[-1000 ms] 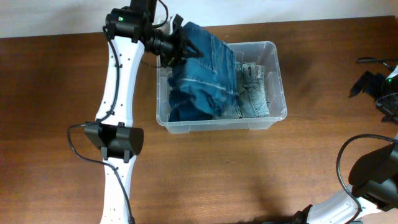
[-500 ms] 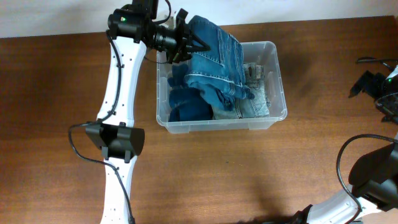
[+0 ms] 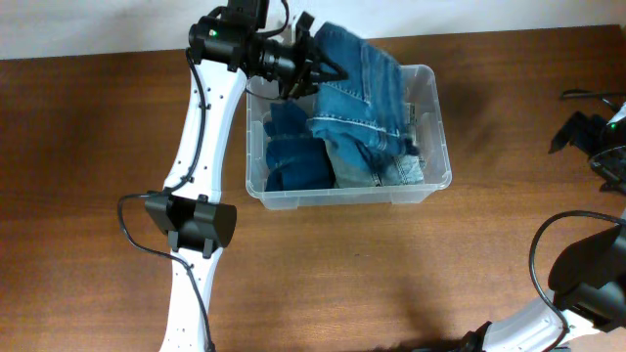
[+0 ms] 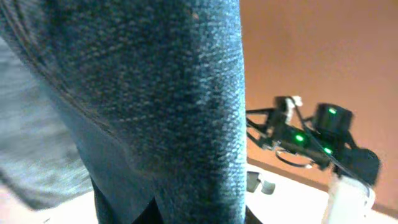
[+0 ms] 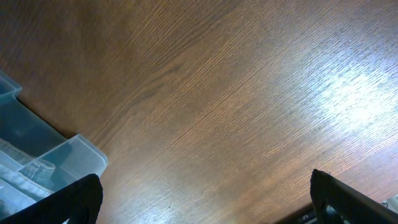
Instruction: Pack container
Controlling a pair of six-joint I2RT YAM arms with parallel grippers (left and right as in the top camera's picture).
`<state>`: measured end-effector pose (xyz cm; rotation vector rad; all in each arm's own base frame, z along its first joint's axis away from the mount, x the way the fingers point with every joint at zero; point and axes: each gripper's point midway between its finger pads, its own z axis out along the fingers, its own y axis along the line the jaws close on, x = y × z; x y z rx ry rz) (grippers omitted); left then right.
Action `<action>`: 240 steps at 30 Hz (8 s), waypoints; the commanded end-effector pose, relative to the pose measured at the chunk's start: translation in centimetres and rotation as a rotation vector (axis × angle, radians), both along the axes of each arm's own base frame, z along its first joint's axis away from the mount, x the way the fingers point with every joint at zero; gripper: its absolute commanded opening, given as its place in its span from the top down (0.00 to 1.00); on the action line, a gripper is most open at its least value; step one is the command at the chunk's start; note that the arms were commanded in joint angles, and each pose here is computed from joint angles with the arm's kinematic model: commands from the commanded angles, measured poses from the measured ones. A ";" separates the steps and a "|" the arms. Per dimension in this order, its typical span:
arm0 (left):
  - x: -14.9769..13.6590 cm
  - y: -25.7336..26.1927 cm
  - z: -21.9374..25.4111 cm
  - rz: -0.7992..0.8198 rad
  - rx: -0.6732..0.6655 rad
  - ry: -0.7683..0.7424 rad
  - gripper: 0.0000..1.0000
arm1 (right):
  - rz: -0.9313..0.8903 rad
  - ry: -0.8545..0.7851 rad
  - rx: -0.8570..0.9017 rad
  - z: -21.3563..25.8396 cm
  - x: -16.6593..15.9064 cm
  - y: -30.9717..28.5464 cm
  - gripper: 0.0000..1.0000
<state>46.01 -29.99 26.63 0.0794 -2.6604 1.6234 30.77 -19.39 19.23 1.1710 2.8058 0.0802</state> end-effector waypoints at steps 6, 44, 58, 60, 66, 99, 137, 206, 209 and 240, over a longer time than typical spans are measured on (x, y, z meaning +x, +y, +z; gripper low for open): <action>-1.2 2.3 3.0 -0.004 0.021 -0.098 0.99 | 0.006 -0.002 -0.008 0.1 0.0 -0.1 0.01; 7.5 11.8 -3.5 0.289 0.698 -0.423 0.99 | 0.006 -0.002 -0.008 0.1 0.0 -0.1 0.02; 0.5 2.5 -17.2 -0.040 0.785 -0.231 0.98 | 0.006 -0.002 -0.008 0.1 0.0 -0.1 0.02; 0.6 2.5 -17.4 -0.039 0.785 -0.232 0.98 | 0.006 -0.002 -0.008 0.1 0.0 -0.1 0.02; 3.2 1.7 -10.2 0.011 0.706 -0.439 0.96 | 0.006 -0.002 -0.008 0.1 0.0 -0.1 0.02; 0.3 -3.8 -8.6 -0.096 0.674 -0.498 0.92 | 0.006 -0.002 -0.008 0.1 0.0 -0.1 0.01; 2.9 -1.2 -5.6 0.057 0.836 -0.648 0.90 | 0.006 -0.002 -0.008 0.1 0.0 -0.1 0.02; -6.7 9.2 2.4 -0.292 0.820 -0.895 0.01 | 0.006 -0.002 -0.008 0.1 0.0 -0.1 0.02; -7.7 11.6 1.5 -0.219 0.827 -0.933 0.01 | 0.006 -0.002 -0.008 0.1 0.0 -0.1 0.01; -21.3 27.2 -5.2 0.622 0.888 -1.659 0.01 | 0.006 -0.002 -0.008 0.1 0.0 -0.1 0.02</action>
